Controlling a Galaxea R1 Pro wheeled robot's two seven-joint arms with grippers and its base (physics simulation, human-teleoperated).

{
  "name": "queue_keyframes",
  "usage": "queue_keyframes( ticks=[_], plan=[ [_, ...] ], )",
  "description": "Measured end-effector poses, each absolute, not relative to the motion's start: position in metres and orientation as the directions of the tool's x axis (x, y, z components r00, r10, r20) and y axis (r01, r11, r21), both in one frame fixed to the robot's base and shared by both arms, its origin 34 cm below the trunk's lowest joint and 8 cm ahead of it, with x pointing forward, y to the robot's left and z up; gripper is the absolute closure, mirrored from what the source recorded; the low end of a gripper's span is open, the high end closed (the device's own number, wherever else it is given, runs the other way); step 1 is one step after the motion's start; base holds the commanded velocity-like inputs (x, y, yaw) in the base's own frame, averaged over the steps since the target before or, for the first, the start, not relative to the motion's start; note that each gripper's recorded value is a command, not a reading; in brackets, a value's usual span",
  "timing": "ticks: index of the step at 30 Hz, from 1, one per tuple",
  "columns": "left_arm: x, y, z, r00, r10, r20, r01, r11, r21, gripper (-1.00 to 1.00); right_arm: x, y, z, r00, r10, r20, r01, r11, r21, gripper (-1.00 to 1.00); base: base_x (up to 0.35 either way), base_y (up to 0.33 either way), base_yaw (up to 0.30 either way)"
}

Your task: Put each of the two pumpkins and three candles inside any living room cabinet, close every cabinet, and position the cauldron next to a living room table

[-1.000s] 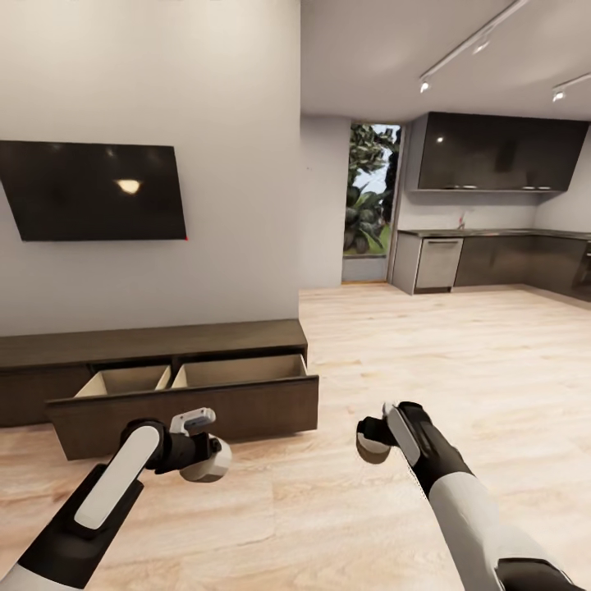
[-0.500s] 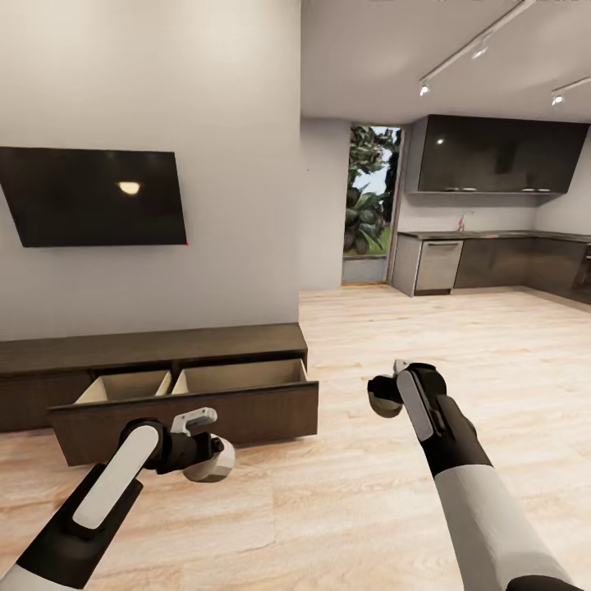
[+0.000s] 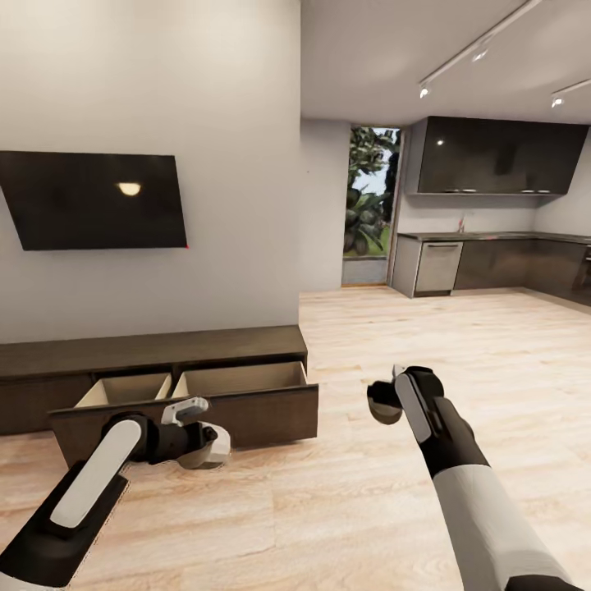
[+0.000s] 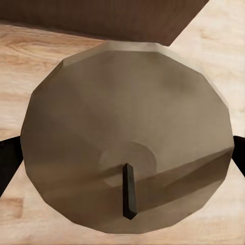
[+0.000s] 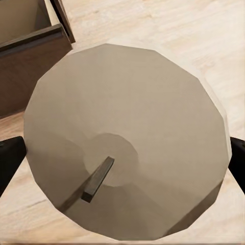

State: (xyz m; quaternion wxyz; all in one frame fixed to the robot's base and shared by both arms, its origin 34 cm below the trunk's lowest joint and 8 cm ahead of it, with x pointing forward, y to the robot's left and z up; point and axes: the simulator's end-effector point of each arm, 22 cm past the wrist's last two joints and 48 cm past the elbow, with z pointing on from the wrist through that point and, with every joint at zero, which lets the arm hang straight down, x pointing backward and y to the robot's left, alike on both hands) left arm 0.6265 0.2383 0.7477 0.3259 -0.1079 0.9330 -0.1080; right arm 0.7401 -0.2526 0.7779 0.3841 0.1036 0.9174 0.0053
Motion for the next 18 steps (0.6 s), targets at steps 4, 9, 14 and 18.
queue_keyframes(
  ticks=[4, 9, 14, 18],
  plan=[
    [0.630, 0.246, 0.758, -0.755, -0.300, -0.583, -0.148, 0.944, -0.294, 1.00, 0.739, -0.253, 0.774, -0.699, 0.192, -0.689, 0.188, 0.979, 0.082, 1.00, 0.000, 0.000, 0.000],
    [0.630, 0.244, 0.767, -0.759, -0.299, -0.578, -0.144, 0.943, -0.299, 1.00, 0.740, -0.251, 0.781, -0.704, 0.191, -0.683, 0.187, 0.979, 0.081, 1.00, 0.000, 0.000, 0.000],
    [0.631, 0.244, 0.776, -0.761, -0.299, -0.575, -0.146, 0.944, -0.297, 1.00, 0.742, -0.252, 0.791, -0.704, 0.191, -0.684, 0.186, 0.979, 0.082, 1.00, 0.000, 0.000, 0.000],
    [0.633, 0.243, 0.783, -0.762, -0.299, -0.574, -0.146, 0.943, -0.298, 1.00, 0.743, -0.251, 0.799, -0.703, 0.193, -0.685, 0.186, 0.979, 0.085, 1.00, 0.000, 0.000, 0.000]
  ],
)
